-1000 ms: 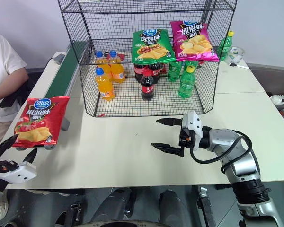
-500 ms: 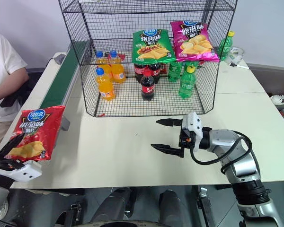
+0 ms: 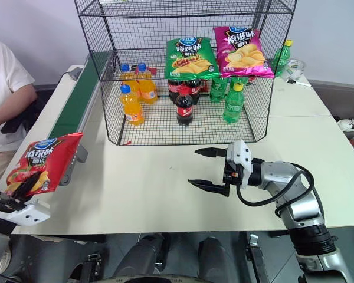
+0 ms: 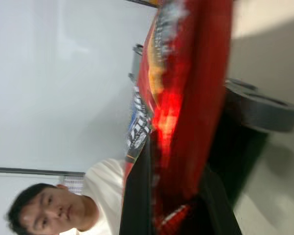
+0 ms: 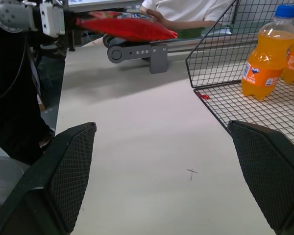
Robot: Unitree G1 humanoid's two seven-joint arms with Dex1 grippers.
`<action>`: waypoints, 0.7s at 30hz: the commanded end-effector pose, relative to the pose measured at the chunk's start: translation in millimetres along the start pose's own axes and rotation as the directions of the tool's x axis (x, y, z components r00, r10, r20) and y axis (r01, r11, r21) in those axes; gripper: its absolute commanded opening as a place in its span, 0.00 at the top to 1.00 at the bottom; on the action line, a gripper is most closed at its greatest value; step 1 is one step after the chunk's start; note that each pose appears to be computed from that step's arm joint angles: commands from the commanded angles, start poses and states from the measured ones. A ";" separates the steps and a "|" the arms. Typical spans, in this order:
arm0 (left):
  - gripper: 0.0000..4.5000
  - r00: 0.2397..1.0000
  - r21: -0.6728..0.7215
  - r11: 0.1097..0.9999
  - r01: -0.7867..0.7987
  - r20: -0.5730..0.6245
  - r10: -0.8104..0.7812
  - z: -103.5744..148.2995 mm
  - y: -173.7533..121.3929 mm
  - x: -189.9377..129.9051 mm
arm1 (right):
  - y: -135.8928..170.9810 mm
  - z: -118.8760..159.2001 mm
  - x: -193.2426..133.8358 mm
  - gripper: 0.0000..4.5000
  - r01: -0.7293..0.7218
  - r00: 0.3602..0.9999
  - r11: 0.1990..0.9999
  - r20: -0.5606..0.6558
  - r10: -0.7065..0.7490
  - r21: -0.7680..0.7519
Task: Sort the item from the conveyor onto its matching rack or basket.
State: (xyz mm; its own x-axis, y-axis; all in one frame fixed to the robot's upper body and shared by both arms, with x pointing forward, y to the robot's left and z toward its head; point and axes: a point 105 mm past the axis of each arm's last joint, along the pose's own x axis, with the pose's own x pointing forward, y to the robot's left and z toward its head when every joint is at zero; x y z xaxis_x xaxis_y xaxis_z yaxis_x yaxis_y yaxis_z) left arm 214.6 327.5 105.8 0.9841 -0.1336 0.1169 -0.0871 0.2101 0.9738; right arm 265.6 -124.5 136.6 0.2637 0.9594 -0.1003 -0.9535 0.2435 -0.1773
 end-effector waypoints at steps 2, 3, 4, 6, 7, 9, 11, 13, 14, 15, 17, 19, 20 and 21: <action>0.99 0.994 0.020 0.995 -0.097 0.059 0.095 13.3 30.5 7.7 | -5.5 15.3 -1.4 0.00 0.031 0.998 0.999 0.062 -0.028 -0.041; 0.99 0.993 0.036 0.994 -0.098 0.072 0.096 17.2 34.7 9.2 | -6.0 17.5 -2.2 0.00 0.039 0.996 0.999 0.077 -0.036 -0.039; 0.99 0.991 0.066 0.992 -0.107 0.090 0.100 22.3 40.1 11.6 | -6.2 18.9 -3.0 0.00 0.047 0.995 0.998 0.089 -0.044 -0.038; 0.99 0.985 0.104 0.986 -0.127 0.128 0.113 32.7 48.6 16.4 | -6.0 18.8 -4.0 0.00 0.056 0.994 0.998 0.095 -0.052 -0.032; 0.99 0.979 0.099 0.985 -0.142 0.158 0.126 41.1 52.9 20.1 | -6.3 18.2 -4.3 0.00 0.065 0.993 0.998 0.098 -0.062 -0.026; 0.99 0.966 0.094 0.982 -0.163 0.216 0.140 58.8 59.6 29.1 | -9.3 21.2 -5.4 0.00 0.096 0.988 0.995 0.125 -0.093 -0.017; 0.99 0.947 0.083 0.978 -0.191 0.276 0.162 78.1 67.9 40.7 | -17.2 26.3 -8.3 0.00 0.153 0.976 0.988 0.161 -0.149 -0.014; 0.99 0.927 0.067 0.972 -0.224 0.322 0.191 94.7 77.1 51.9 | -24.3 30.8 -11.4 0.00 0.204 0.962 0.979 0.190 -0.196 -0.024; 0.99 0.909 0.059 0.967 -0.249 0.358 0.212 106.7 84.2 60.2 | -29.1 35.7 -13.2 0.00 0.238 0.949 0.971 0.219 -0.228 -0.019; 0.99 0.898 0.054 0.963 -0.264 0.379 0.224 114.1 89.0 65.3 | -31.9 39.0 -14.3 0.00 0.259 0.939 0.966 0.239 -0.248 -0.013; 0.99 0.880 0.045 0.956 -0.290 0.406 0.248 124.8 97.4 76.6 | -34.6 43.8 -14.9 0.00 0.285 0.927 0.958 0.261 -0.269 -0.023; 0.99 0.854 0.036 0.946 -0.321 0.442 0.273 136.7 105.0 93.2 | -36.1 49.8 -15.5 0.00 0.301 0.913 0.953 0.293 -0.284 -0.014; 0.99 0.845 0.034 0.941 -0.337 0.451 0.287 140.3 108.3 101.2 | -37.6 50.8 -15.6 0.00 0.319 0.908 0.948 0.296 -0.298 -0.024; 0.99 0.840 0.028 0.936 -0.350 0.451 0.301 142.0 110.6 108.3 | -39.4 50.9 -15.8 0.00 0.337 0.903 0.941 0.295 -0.313 -0.034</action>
State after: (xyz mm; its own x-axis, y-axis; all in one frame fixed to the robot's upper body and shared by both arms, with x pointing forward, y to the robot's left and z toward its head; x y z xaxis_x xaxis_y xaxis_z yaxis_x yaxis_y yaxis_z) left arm 284.2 198.7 251.8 0.7289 -0.4958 0.4721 -0.4195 0.2215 0.8803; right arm 293.2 -140.6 179.8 0.4937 0.8448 0.2063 -0.8297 0.5286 -0.1793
